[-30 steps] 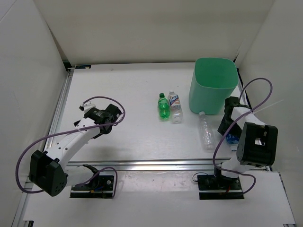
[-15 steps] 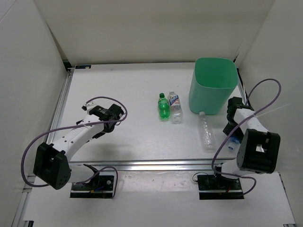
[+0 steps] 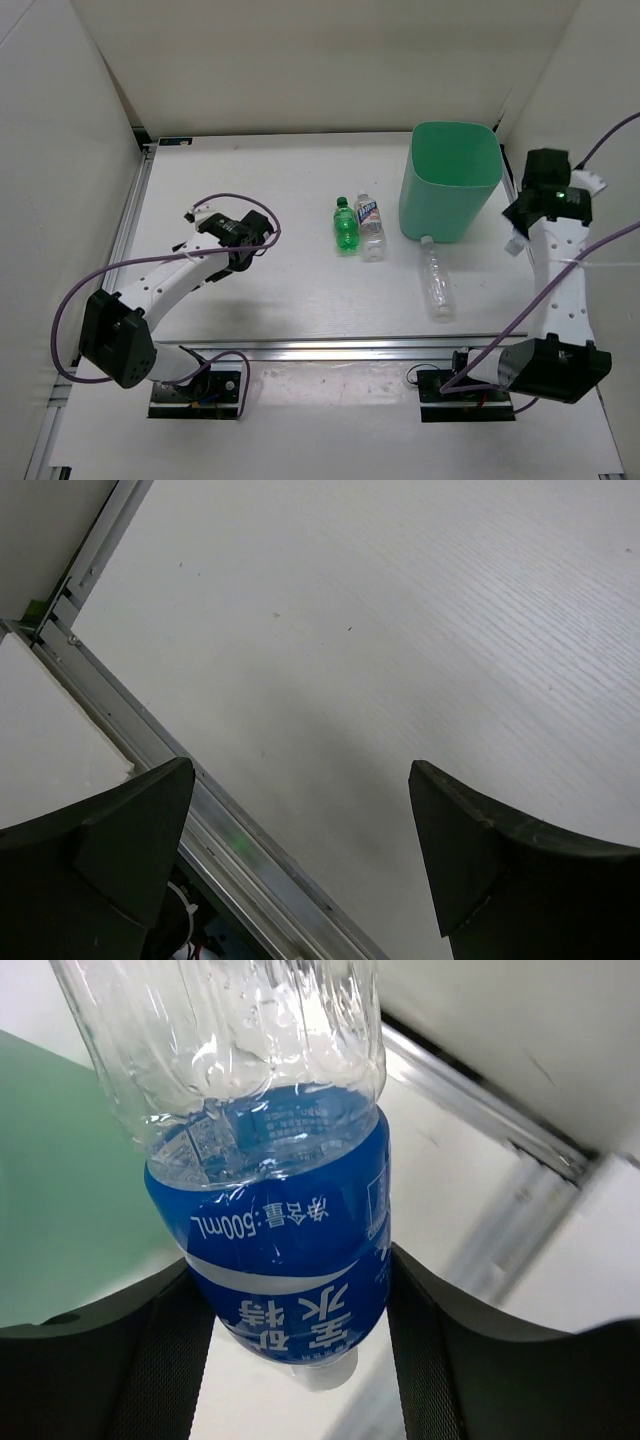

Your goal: Put the plastic bottles in the bin

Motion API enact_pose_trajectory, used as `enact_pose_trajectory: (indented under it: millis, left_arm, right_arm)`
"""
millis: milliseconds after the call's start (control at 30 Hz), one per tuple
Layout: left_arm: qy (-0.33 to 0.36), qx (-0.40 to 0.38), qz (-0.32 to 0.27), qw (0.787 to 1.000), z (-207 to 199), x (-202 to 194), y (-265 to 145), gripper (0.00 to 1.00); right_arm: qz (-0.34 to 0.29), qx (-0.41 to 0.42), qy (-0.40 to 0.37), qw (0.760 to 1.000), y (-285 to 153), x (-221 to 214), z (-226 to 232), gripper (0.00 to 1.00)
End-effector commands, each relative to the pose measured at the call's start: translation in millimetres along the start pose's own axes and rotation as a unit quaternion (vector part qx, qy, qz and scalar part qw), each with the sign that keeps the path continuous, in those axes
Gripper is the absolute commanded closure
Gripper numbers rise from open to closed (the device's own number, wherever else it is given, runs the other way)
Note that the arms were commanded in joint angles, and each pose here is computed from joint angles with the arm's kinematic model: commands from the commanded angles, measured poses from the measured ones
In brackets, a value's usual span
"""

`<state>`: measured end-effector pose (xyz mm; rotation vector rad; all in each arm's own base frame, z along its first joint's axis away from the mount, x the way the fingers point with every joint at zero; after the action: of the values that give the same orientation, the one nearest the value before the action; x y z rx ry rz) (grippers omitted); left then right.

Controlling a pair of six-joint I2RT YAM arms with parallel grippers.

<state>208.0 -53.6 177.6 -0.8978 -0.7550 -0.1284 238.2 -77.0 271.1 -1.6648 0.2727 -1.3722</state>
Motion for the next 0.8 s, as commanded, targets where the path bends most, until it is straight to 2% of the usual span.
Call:
enact_pose_trajectory:
  millis: [0, 33, 100, 133, 200, 233, 267, 367, 400, 467, 500, 533, 600, 633, 700, 733, 767]
  left_arm:
    - [-0.006, -0.006, -0.013, 1.000, 14, 9, -15, 0.00]
    - [-0.009, -0.014, -0.017, 1.000, 16, 10, -18, 0.00]
    - [-0.015, -0.022, -0.022, 0.999, 20, 12, -21, 0.00]
    - [-0.012, -0.025, -0.024, 0.999, 21, 9, -22, 0.00]
    - [-0.022, -0.033, -0.027, 0.999, 26, 9, -24, 0.00]
    - [-0.026, -0.042, -0.033, 0.998, 25, 10, -27, 0.00]
    - [-0.026, -0.048, -0.036, 0.998, 26, 11, -28, 0.00]
    - [-0.033, -0.081, -0.043, 0.995, 24, 11, -32, 0.00]
    - [-0.034, -0.086, -0.046, 0.995, 24, 12, -33, 0.00]
    - [-0.039, -0.092, -0.045, 0.994, 25, 11, -33, 0.00]
    - [-0.038, -0.096, -0.040, 0.994, 24, 9, -33, 0.00]
    - [-0.042, -0.099, -0.041, 0.993, 25, 10, -34, 0.00]
    - [-0.043, -0.098, -0.034, 0.994, 26, 8, -35, 0.00]
    - [-0.047, -0.098, -0.034, 0.993, 26, 8, -35, 0.00]
    - [-0.051, -0.088, -0.026, 0.994, 28, 3, -32, 0.00]
    - [-0.047, -0.085, -0.025, 0.995, 29, 0, -31, 0.00]
    - [-0.056, -0.088, -0.026, 0.994, 30, 1, -32, 0.00]
  right_arm:
    - [-0.018, 0.046, 0.046, 0.998, -37, 31, 10, 1.00]
    - [-0.039, 0.083, 0.071, 0.993, -59, 49, 17, 1.00]
    - [-0.044, 0.140, 0.078, 0.986, -73, 62, 32, 1.00]
    - [-0.044, 0.224, 0.062, 0.972, -82, 69, 56, 1.00]
    - [-0.050, 0.302, 0.040, 0.951, -91, 72, 81, 1.00]
    - [-0.078, 0.345, 0.039, 0.935, -97, 82, 97, 1.00]
    - [-0.069, 0.376, 0.025, 0.924, -100, 80, 109, 1.00]
    - [-0.043, 0.413, -0.006, 0.910, -94, 81, 144, 0.98]
    - [-0.025, 0.416, -0.027, 0.908, -83, 76, 161, 0.91]
    - [-0.017, 0.438, -0.046, 0.898, -84, 78, 181, 0.87]
    - [-0.018, 0.443, -0.056, 0.894, -86, 76, 188, 0.77]
    - [-0.021, 0.444, -0.060, 0.894, -85, 79, 192, 0.74]
    - [-0.006, 0.472, -0.082, 0.878, -91, 76, 205, 0.66]
    - [-0.003, 0.470, -0.083, 0.879, -91, 76, 205, 0.45]
    - [0.007, 0.442, -0.072, 0.894, -89, 71, 198, 0.14]
    - [-0.007, 0.421, -0.069, 0.905, -87, 70, 193, 0.00]
    - [-0.023, 0.419, -0.066, 0.905, -99, 69, 181, 0.00]
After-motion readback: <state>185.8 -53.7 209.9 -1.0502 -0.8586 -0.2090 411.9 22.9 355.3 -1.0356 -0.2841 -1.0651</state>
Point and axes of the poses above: each gripper's point midway between its finger pads, its own y axis out along the fingers, its own z axis along the line the jaws close on, x = y × z, the point moved 5 cm from there along -y, back along the fingers, and after that the axes turned 7 degrees about y, right-handed, at the moved point
